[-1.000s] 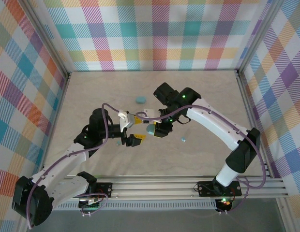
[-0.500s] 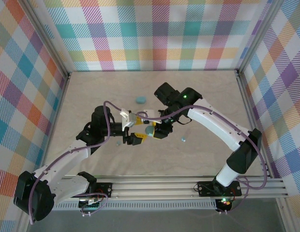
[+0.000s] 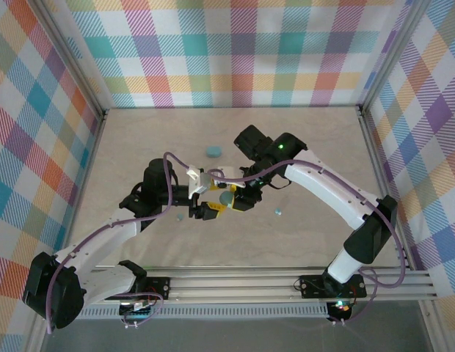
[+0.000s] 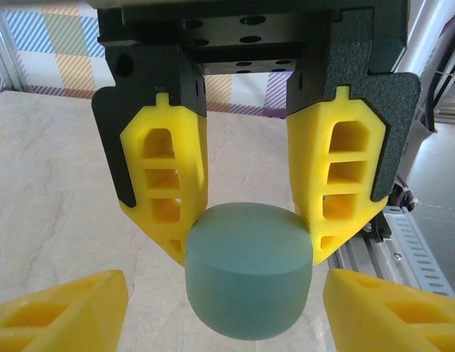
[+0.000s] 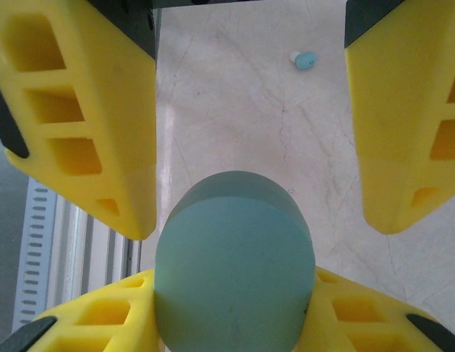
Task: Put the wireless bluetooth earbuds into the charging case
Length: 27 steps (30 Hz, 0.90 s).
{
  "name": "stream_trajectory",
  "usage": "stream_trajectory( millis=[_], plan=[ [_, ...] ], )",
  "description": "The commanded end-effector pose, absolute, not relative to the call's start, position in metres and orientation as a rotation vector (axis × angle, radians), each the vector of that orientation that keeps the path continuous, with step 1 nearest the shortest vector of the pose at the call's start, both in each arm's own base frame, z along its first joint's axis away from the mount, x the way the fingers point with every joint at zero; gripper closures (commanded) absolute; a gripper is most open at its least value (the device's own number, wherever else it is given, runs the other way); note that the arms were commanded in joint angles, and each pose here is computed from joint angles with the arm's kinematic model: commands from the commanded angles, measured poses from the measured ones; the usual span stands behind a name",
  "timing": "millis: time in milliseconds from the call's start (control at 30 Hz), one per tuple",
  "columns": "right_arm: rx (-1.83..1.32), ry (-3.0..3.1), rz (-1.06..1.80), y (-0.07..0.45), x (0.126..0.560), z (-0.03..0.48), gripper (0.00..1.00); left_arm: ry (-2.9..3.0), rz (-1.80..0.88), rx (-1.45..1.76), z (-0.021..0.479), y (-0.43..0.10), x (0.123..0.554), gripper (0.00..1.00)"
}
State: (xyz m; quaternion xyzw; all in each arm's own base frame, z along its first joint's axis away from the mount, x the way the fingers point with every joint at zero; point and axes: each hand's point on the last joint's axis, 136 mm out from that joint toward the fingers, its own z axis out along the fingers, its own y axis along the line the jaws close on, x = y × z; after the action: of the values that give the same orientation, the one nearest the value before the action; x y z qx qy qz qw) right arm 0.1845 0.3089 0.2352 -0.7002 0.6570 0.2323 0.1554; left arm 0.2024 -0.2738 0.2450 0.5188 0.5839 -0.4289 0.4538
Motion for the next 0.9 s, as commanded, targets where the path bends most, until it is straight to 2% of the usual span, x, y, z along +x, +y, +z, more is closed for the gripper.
stream_trajectory(
  millis=[0, 333, 700, 867],
  plan=[
    [-2.009, 1.796, 0.72, 0.3083, 0.1709, 0.2592, 0.79, 1.387, -1.07, 1.324, 0.2544, -0.2787, 0.1974, 0.33],
    [-2.009, 1.794, 0.73, 0.3096, 0.1705, 0.2602, 0.79, 1.383, -1.078, 1.33, 0.2552, -0.2802, 0.1982, 0.38],
    [-2.017, 1.81, 0.707, 0.3081, 0.173, 0.2557, 0.79, 1.361, -1.096, 1.337, 0.2606, -0.282, 0.1945, 0.36],
    [-2.009, 1.796, 0.722, 0.3094, 0.1717, 0.2607, 0.79, 1.37, -1.109, 1.345, 0.2581, -0.283, 0.1938, 0.43]
  ],
)
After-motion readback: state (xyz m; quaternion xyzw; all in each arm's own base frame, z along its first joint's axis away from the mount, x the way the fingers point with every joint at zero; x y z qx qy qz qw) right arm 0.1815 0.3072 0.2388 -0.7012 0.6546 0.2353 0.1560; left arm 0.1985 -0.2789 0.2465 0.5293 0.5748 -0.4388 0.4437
